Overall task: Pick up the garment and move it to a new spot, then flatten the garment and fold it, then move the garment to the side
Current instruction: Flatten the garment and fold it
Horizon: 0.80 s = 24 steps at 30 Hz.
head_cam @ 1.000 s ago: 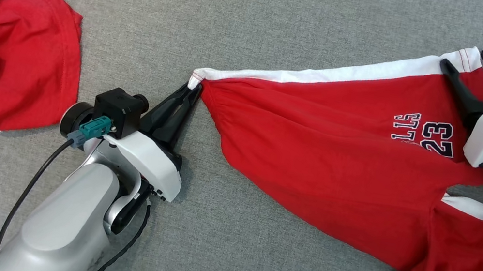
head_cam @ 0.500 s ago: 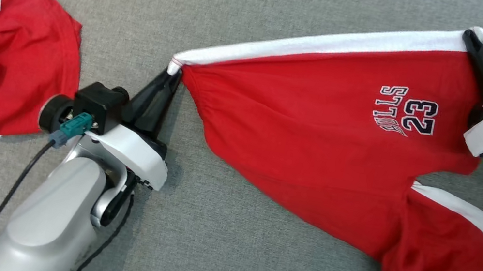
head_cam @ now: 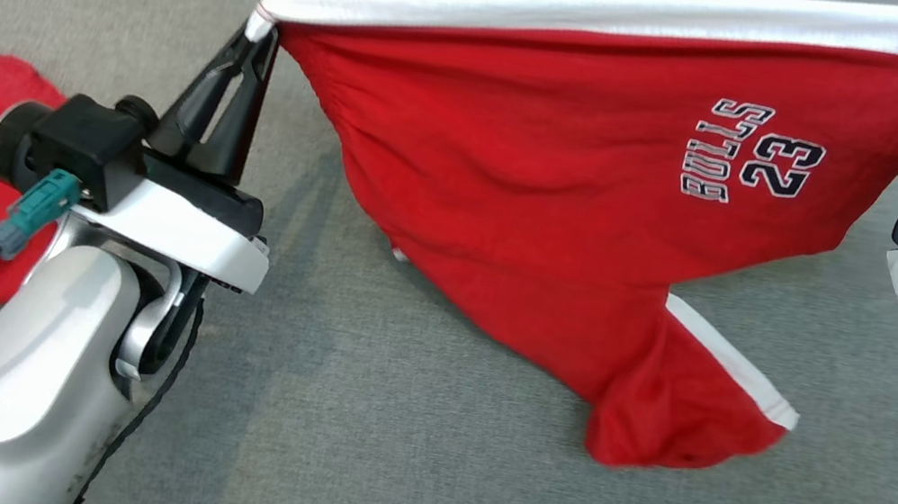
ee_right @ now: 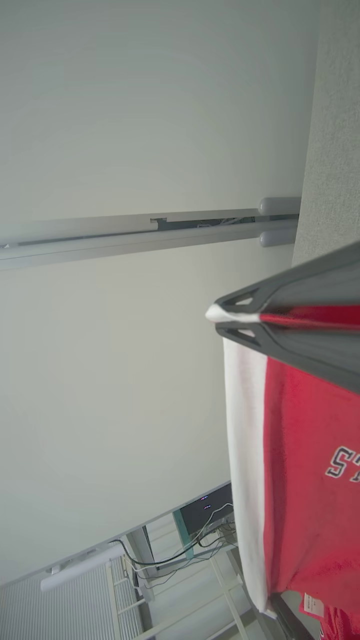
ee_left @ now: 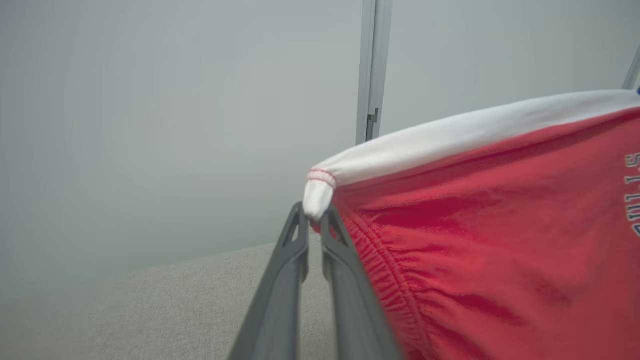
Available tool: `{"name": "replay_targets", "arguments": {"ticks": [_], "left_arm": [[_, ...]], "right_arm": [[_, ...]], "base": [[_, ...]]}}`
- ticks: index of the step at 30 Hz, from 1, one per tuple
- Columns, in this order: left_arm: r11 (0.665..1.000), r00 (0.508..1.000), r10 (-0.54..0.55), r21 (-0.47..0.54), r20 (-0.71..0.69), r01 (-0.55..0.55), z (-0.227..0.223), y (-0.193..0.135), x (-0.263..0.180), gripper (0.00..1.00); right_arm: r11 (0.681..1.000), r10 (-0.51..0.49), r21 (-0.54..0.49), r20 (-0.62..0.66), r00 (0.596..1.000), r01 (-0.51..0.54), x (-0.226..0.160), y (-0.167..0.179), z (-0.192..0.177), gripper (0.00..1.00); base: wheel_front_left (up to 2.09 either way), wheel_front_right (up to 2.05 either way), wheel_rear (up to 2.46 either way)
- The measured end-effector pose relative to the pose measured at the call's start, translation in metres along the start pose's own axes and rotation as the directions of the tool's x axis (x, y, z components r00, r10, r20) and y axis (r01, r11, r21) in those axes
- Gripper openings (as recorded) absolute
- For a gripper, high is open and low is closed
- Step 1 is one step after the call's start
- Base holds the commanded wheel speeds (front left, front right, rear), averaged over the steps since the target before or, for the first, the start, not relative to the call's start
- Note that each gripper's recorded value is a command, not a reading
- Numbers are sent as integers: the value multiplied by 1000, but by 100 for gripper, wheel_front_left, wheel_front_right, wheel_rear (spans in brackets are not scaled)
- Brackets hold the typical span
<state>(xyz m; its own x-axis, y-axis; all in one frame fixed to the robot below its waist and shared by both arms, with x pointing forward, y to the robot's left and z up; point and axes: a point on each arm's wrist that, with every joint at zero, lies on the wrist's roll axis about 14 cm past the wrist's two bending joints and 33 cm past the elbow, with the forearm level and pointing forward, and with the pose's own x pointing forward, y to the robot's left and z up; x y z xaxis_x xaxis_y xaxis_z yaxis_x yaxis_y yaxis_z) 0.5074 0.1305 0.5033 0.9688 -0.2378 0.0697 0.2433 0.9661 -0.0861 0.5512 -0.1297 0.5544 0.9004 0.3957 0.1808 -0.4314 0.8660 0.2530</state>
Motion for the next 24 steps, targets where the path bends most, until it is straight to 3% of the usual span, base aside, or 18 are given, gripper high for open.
{"name": "replay_targets", "arguments": {"ticks": [10, 16, 24], "left_arm": [[995, 965, -99, 52, 241, 89, 101, -32, 13, 0], [987, 942, -160, 56, 297, 150, 128, -54, 25, 0], [967, 905, -254, 85, 341, 240, 155, -75, 63, 0]], "right_arm": [[996, -30, -74, 200, 979, 46, -35, 3, 89, 0], [995, -57, -69, 201, 978, 72, -44, -3, 105, 0], [995, -54, -75, 208, 977, 71, -13, -14, 124, 0]], "base": [[0, 0, 0], [0, 0, 0], [0, 0, 0]]}}
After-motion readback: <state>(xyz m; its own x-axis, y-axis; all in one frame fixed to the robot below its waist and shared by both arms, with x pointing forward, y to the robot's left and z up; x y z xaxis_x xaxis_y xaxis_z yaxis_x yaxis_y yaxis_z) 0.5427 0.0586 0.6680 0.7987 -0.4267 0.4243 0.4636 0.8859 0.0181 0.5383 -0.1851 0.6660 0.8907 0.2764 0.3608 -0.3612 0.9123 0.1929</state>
